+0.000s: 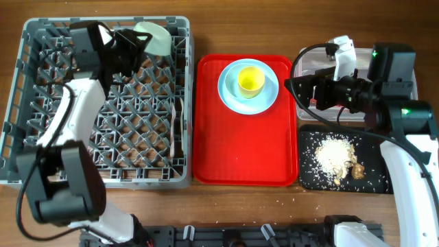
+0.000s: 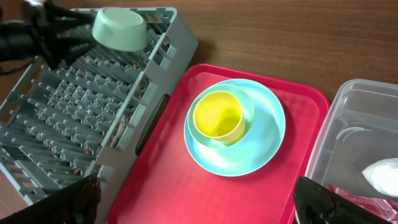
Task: Sort waste into correct bins and load items into the dishwasher rack
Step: 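Lower the bowl into the rack slots and open the left gripper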
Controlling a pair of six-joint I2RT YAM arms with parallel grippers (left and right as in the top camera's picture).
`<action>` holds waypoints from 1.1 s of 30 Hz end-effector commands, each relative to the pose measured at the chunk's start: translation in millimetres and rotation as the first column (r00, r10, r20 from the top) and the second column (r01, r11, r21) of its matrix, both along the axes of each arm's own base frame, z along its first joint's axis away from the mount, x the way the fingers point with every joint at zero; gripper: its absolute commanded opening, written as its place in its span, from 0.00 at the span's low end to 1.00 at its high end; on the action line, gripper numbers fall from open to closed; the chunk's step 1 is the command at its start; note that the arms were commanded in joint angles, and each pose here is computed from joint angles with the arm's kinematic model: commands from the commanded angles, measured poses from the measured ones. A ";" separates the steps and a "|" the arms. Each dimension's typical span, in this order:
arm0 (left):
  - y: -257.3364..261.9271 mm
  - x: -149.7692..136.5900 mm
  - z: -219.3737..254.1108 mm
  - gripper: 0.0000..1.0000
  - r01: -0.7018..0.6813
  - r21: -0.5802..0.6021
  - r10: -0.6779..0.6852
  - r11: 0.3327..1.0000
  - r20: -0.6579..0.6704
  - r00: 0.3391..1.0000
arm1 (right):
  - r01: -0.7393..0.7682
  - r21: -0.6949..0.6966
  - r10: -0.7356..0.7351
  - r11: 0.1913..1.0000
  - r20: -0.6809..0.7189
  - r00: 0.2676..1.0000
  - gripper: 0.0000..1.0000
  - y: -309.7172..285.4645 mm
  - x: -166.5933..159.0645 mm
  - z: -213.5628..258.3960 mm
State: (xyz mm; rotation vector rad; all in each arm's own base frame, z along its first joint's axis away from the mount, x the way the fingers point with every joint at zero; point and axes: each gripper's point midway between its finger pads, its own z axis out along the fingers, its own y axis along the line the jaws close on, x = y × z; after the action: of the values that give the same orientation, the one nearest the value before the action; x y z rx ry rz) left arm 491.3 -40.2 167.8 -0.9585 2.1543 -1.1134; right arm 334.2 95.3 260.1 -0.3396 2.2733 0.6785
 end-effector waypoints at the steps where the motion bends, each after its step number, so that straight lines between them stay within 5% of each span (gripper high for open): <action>1: -4.9 -11.2 22.4 0.47 0.037 -0.005 -0.037 0.999 0.035 0.999 | -0.009 -0.011 0.009 1.000 0.002 1.000 1.00 -0.2 1.7 -3.0; 3: -3.1 -15.6 15.8 0.52 0.040 0.009 -0.040 0.999 0.008 0.999 | -0.009 -0.011 0.009 1.000 0.001 1.000 1.00 -0.2 1.7 -3.0; 9: 22.8 -28.5 -17.9 0.97 -0.025 0.181 0.045 0.983 -0.105 0.993 | -0.009 -0.011 0.009 1.000 0.002 1.000 1.00 -0.2 1.7 -3.0; 10: 23.3 -26.9 -19.3 0.98 -0.028 0.182 0.047 0.983 -0.103 0.994 | -0.009 -0.011 0.009 1.000 0.002 1.000 1.00 -0.2 1.7 -3.0; 20: 4.9 29.4 -26.3 0.89 -0.082 0.118 0.076 0.990 0.056 0.995 | -0.009 -0.011 0.009 1.000 0.002 1.000 1.00 -0.2 1.7 -3.0; 27: 2.0 24.4 -39.3 0.56 -0.110 0.172 0.110 0.979 0.007 0.994 | -0.009 -0.011 0.009 1.000 0.001 1.000 1.00 -0.2 1.6 -3.0; 33: 2.5 24.0 -38.3 0.42 -0.112 0.174 0.113 0.978 0.007 0.994 | -0.009 -0.011 0.009 1.000 0.001 1.000 1.00 -0.2 1.6 -3.0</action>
State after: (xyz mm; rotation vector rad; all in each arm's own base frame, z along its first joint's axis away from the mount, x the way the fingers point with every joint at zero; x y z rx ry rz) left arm 517.2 -46.4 134.6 -0.9603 2.1279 -0.9096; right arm 334.1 95.3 260.1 -0.3395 2.2737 0.6786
